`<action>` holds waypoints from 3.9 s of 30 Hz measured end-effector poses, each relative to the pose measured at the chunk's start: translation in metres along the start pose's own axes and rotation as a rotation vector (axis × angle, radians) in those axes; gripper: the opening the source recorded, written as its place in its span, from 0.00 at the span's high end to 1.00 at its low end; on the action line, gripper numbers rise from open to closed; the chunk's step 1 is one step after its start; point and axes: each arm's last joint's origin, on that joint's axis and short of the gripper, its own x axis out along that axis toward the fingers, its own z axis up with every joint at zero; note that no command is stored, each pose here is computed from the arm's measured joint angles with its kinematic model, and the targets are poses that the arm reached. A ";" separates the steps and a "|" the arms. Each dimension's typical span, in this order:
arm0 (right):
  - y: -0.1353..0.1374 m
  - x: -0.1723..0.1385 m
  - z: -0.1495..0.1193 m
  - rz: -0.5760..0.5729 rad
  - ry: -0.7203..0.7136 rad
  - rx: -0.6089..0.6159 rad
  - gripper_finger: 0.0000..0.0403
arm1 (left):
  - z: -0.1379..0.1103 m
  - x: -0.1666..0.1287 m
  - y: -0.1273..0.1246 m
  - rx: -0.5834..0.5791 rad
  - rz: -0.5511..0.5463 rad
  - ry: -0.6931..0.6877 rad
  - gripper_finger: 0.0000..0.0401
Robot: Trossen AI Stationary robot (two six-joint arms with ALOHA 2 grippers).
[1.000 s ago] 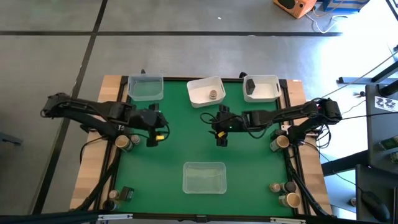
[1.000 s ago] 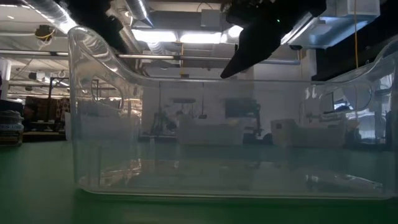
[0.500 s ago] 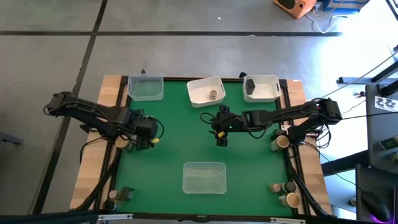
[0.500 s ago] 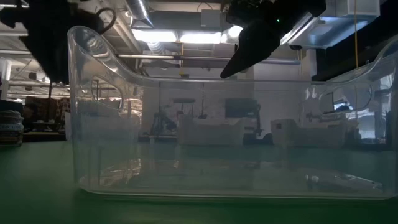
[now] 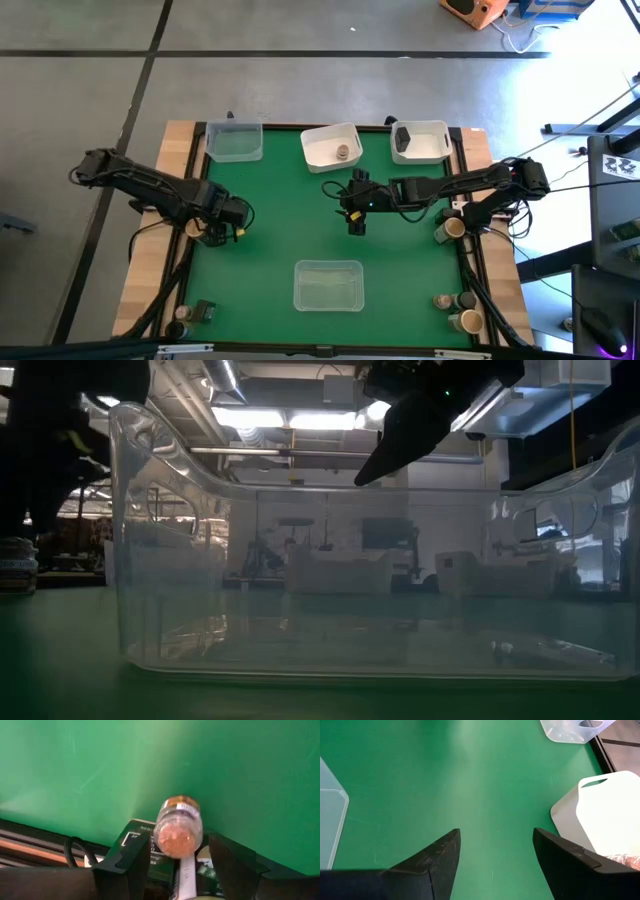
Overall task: Sort spices by type
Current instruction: Put the brown seasoning bottle into the left white bin
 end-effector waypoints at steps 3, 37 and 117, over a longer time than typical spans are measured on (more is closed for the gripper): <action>0.000 0.000 0.000 0.000 0.000 0.000 0.38 | -0.002 0.006 0.000 0.004 0.002 0.012 0.54; 0.000 0.000 0.000 0.000 0.002 0.000 0.38 | 0.010 0.031 -0.003 0.010 0.000 0.114 0.62; 0.003 0.013 -0.096 -0.275 0.084 0.191 0.38 | 0.281 0.002 0.215 -0.088 0.151 -0.236 0.60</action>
